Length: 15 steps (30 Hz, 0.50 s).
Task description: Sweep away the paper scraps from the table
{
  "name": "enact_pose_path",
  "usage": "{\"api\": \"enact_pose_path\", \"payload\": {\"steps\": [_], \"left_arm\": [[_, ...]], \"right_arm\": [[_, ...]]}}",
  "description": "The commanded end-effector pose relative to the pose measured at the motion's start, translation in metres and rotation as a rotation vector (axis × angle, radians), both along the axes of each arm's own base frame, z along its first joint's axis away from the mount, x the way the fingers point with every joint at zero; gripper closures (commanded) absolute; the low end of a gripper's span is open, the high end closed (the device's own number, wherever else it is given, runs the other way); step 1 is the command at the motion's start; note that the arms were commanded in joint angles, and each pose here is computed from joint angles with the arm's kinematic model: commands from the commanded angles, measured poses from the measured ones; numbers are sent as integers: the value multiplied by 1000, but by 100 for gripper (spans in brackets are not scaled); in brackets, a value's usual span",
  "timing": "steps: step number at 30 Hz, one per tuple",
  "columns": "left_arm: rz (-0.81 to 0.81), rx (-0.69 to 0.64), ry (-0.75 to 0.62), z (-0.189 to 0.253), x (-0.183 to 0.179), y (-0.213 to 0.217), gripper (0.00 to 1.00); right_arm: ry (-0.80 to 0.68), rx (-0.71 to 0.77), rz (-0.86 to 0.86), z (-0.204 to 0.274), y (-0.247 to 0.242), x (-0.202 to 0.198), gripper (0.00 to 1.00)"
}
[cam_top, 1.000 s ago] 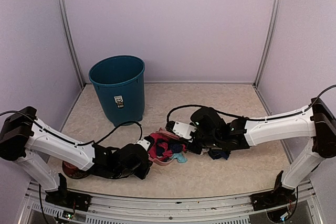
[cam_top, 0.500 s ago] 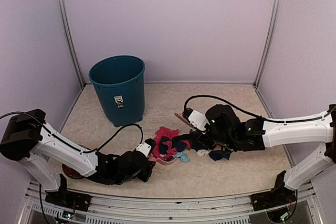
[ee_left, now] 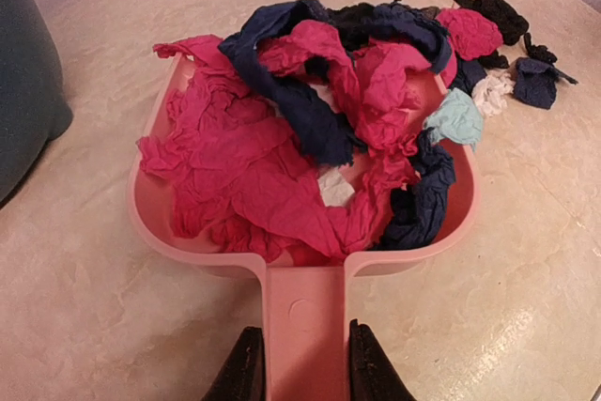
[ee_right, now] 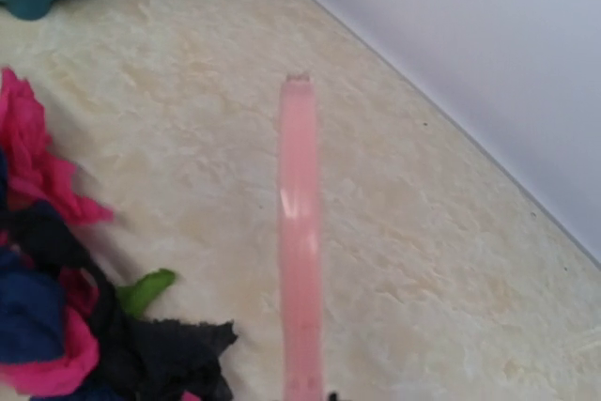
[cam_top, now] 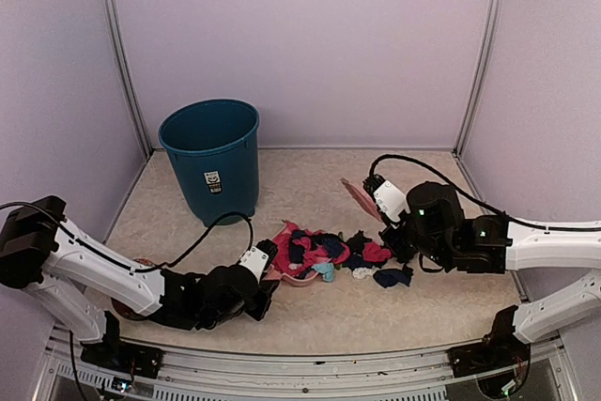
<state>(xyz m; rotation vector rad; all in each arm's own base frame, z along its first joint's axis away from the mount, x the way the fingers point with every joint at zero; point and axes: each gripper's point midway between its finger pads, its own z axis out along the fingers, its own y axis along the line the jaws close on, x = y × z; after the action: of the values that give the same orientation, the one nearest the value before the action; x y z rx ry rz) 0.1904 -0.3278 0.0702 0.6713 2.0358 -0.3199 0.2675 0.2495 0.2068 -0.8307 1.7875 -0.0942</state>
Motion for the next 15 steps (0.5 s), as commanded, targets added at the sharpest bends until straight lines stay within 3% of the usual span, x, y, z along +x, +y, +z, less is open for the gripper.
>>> {"api": "enact_pose_path", "payload": {"steps": [1, 15], "left_arm": [[8, -46, -80, 36, 8, -7, 100], [36, -63, -124, 107, 18, -2, 100]], "right_arm": [[-35, 63, -67, 10, -16, 4, 100], [-48, 98, -100, 13, -32, 3, 100]]}}
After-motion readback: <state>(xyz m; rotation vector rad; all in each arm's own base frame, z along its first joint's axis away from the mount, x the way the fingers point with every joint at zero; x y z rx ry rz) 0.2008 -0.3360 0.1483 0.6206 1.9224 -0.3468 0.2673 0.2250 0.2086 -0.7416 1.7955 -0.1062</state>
